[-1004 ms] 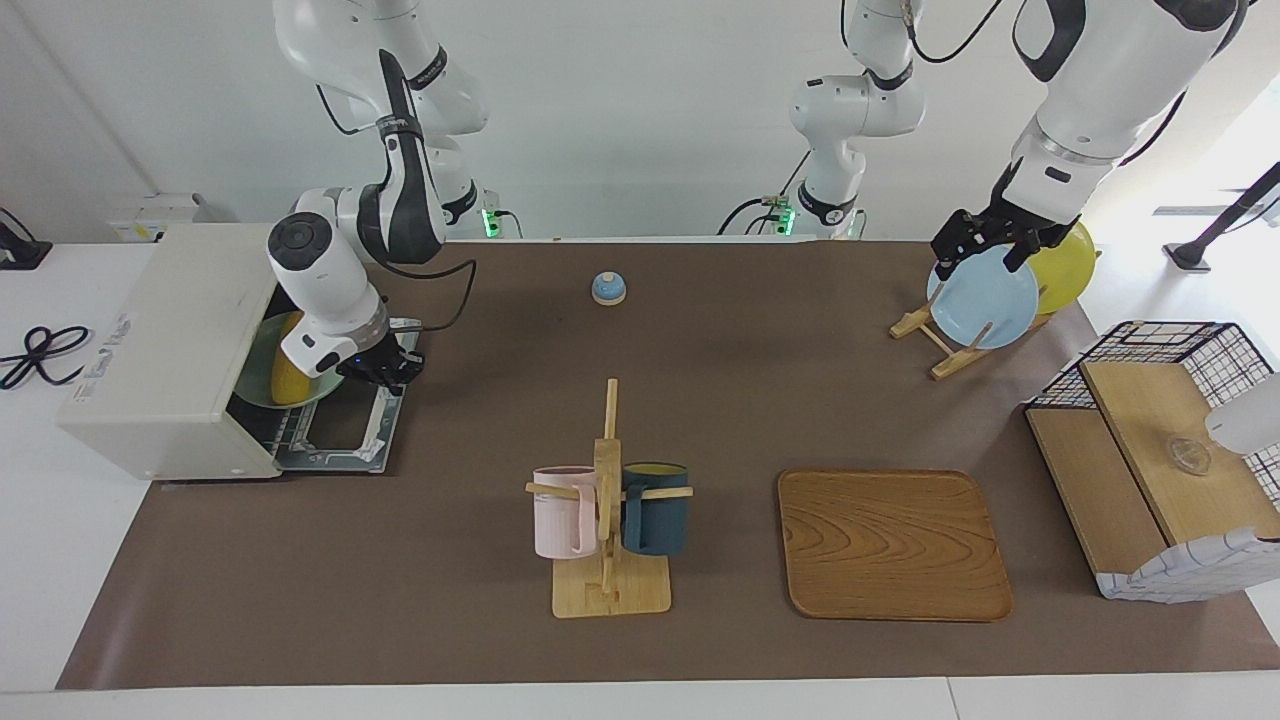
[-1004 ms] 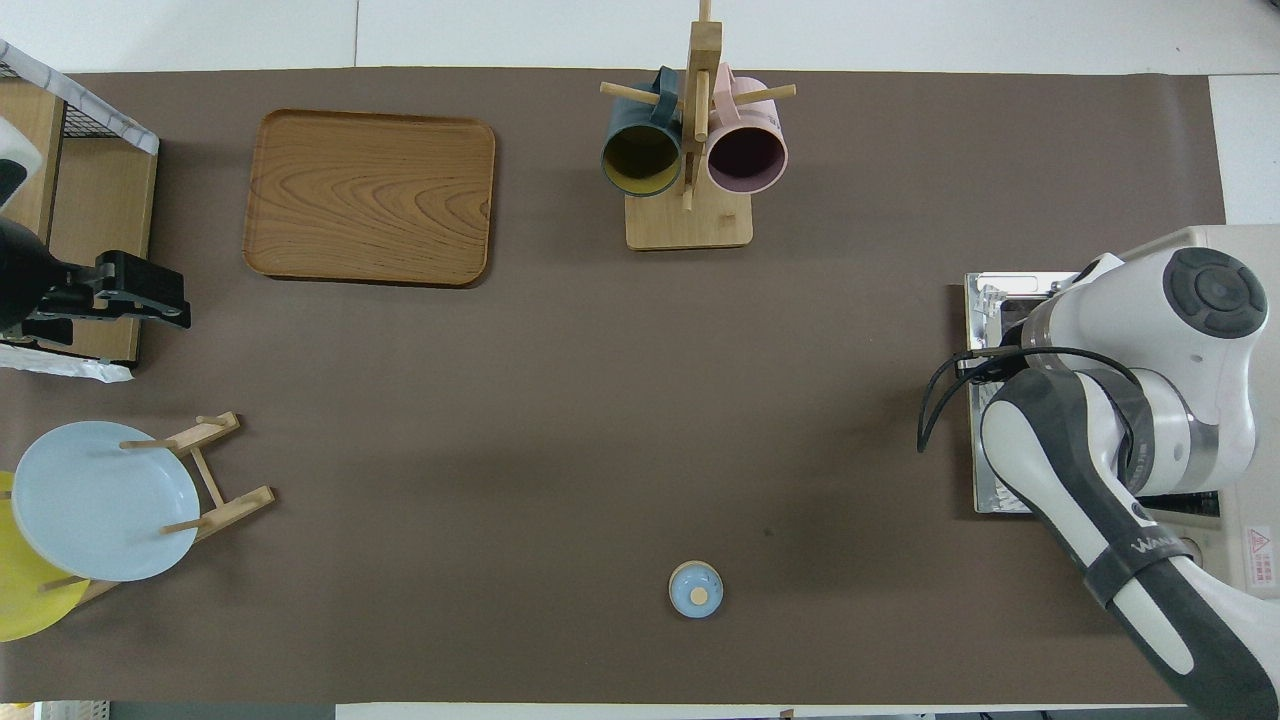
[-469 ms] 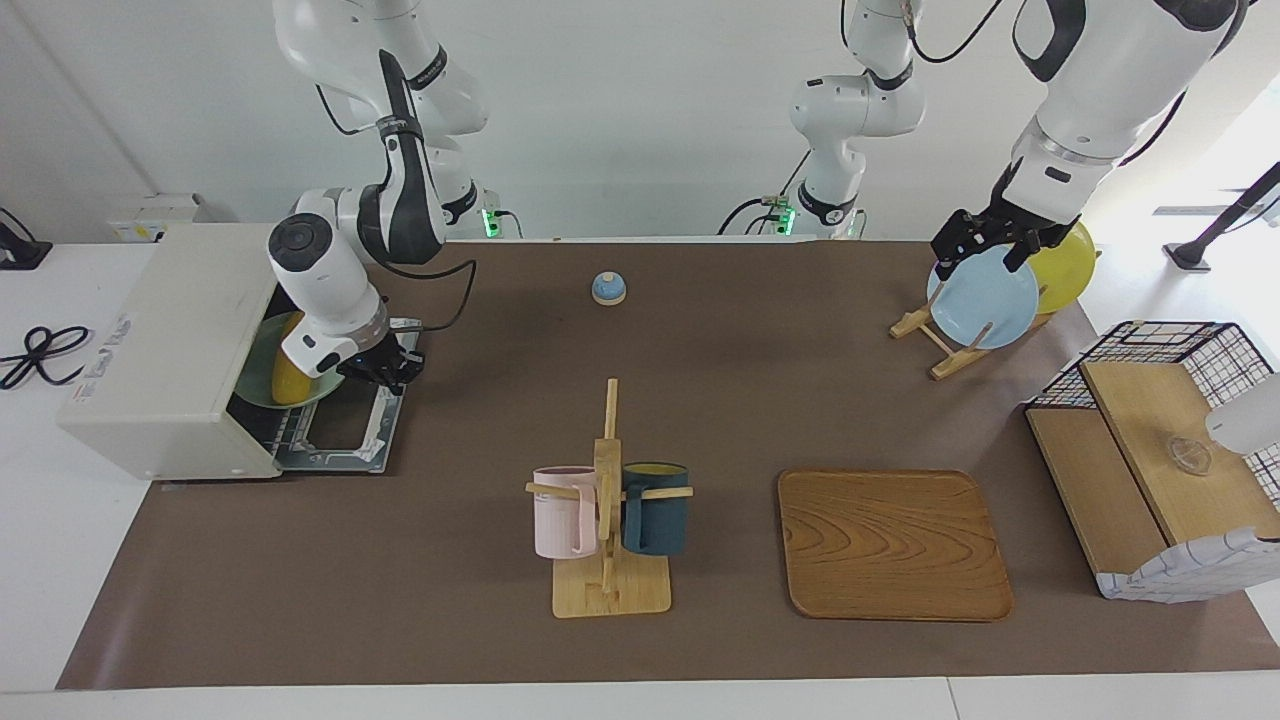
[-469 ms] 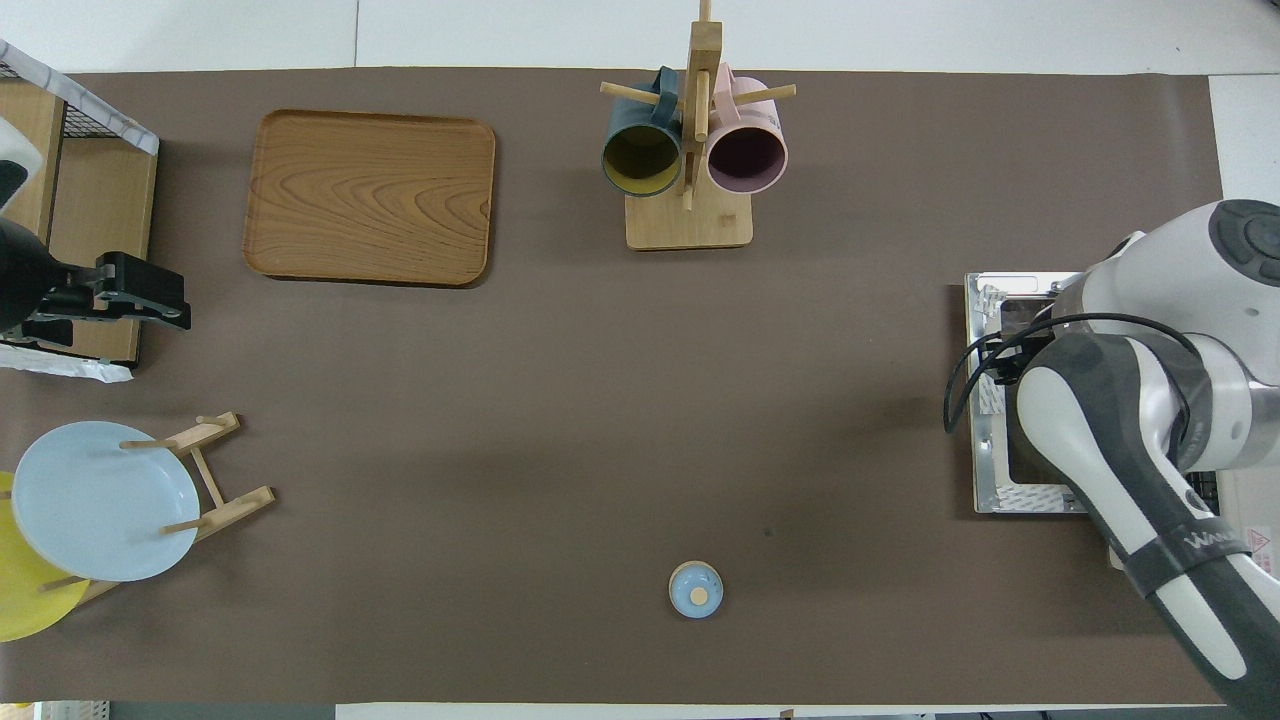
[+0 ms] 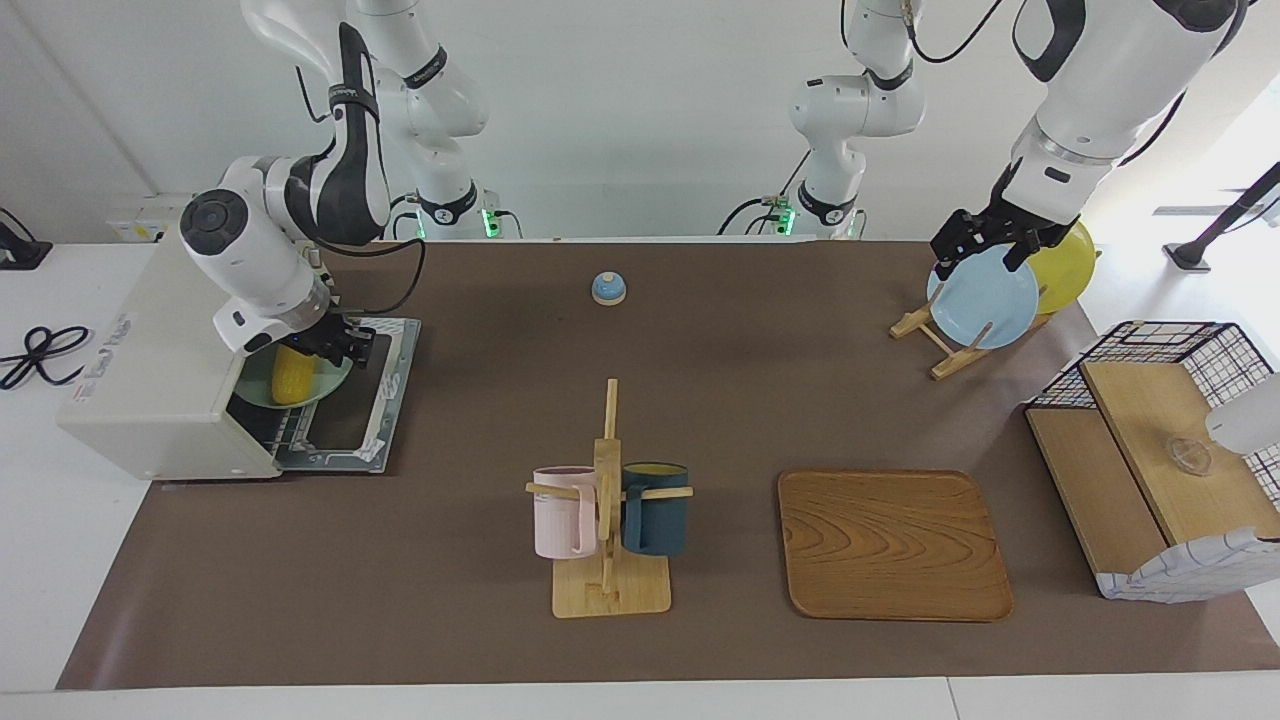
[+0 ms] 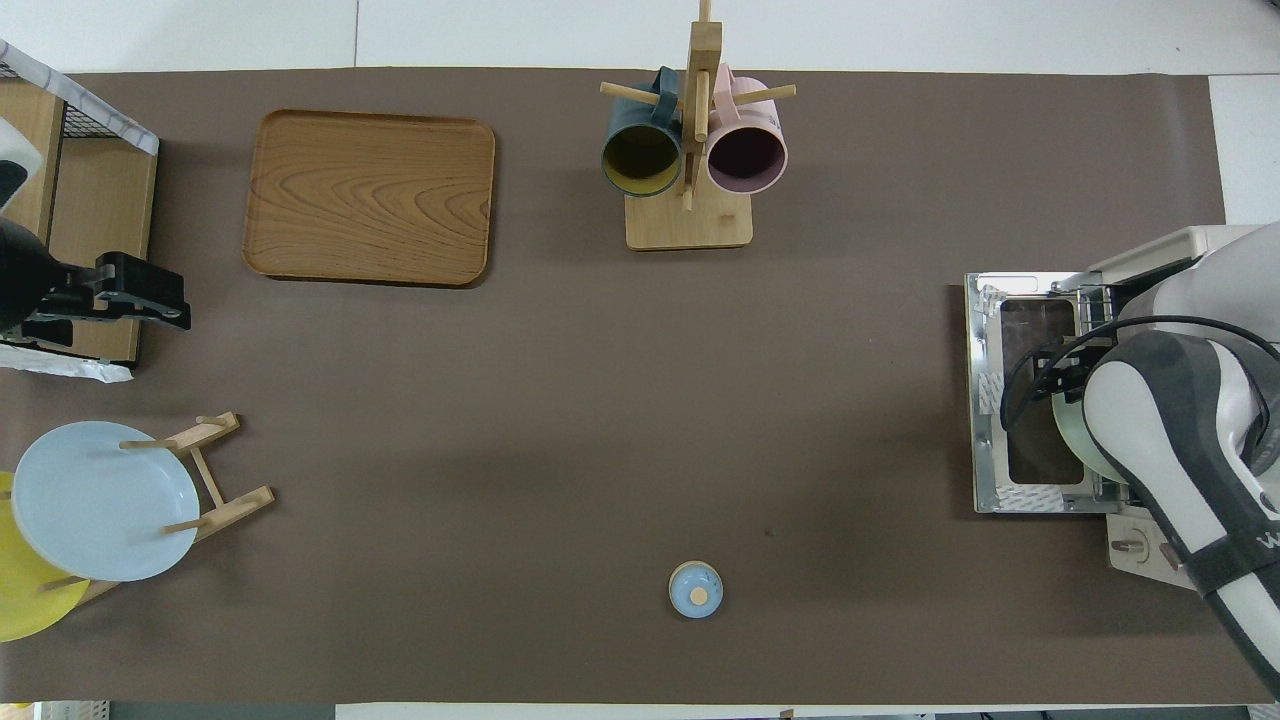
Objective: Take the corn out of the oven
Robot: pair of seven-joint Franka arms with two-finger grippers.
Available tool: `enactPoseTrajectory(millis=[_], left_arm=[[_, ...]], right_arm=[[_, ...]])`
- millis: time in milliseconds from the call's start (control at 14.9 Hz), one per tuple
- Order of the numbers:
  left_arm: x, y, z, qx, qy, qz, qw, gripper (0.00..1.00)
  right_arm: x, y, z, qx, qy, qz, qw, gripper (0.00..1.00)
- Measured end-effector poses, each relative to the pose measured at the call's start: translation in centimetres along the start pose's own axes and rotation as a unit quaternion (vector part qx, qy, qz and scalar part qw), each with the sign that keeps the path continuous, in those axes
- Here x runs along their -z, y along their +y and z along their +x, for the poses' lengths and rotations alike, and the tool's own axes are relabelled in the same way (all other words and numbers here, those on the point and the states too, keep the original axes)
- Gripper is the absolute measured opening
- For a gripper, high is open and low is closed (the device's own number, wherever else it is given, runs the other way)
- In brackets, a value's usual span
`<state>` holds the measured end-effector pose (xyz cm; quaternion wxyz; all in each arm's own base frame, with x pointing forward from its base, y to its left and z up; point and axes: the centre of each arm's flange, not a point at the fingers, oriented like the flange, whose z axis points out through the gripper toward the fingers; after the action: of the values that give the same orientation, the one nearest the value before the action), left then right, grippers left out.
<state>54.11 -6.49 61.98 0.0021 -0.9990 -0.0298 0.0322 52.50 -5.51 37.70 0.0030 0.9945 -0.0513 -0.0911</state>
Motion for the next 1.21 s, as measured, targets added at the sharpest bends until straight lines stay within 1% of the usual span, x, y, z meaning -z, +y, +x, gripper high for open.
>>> enactPoseTrajectory(millis=[335, 402, 469, 536, 603, 669, 803, 870, 1004, 1071, 1205], left_arm=[[0.0, 0.0, 0.0, 0.000, 0.000, 0.000, 1.000, 1.00], [0.0, 0.0, 0.0, 0.000, 0.000, 0.000, 1.000, 1.00], [0.0, 0.0, 0.0, 0.000, 0.000, 0.000, 1.000, 1.00], [0.0, 0.0, 0.0, 0.000, 0.000, 0.000, 1.000, 1.00], [0.0, 0.0, 0.0, 0.000, 0.000, 0.000, 1.000, 1.00], [0.0, 0.0, 0.0, 0.000, 0.000, 0.000, 1.000, 1.00], [0.0, 0.0, 0.0, 0.000, 0.000, 0.000, 1.000, 1.00], [0.0, 0.0, 0.0, 0.000, 0.000, 0.000, 1.000, 1.00], [0.0, 0.0, 0.0, 0.000, 0.000, 0.000, 1.000, 1.00], [0.0, 0.0, 0.0, 0.000, 0.000, 0.000, 1.000, 1.00], [0.0, 0.0, 0.0, 0.000, 0.000, 0.000, 1.000, 1.00]], right_arm=[[-1.5, 0.2, -0.9, 0.002, 0.002, 0.000, 1.000, 0.39], [-1.6, 0.3, -1.1, 0.008, 0.001, 0.000, 1.000, 0.33], [-1.7, 0.4, -1.2, 0.016, 0.000, 0.000, 1.000, 0.33], [-1.7, 0.7, -1.3, 0.024, 0.000, 0.000, 1.000, 0.25], [-1.6, 0.8, -1.4, 0.032, 0.001, -0.001, 0.999, 0.14], [-1.2, 0.7, -1.4, 0.040, 0.004, -0.005, 0.999, 0.06], [-0.6, 0.4, -1.7, 0.054, 0.008, -0.017, 0.998, 0.06], [-0.4, -0.1, -1.7, 0.063, 0.005, -0.023, 0.998, 0.06], [0.7, -2.5, -1.6, 0.085, -0.003, -0.029, 0.996, 0.04], [1.7, -4.8, -1.5, 0.099, -0.001, -0.033, 0.995, 0.03], [3.6, -11.2, -1.8, 0.119, 0.003, -0.044, 0.992, 0.03]])
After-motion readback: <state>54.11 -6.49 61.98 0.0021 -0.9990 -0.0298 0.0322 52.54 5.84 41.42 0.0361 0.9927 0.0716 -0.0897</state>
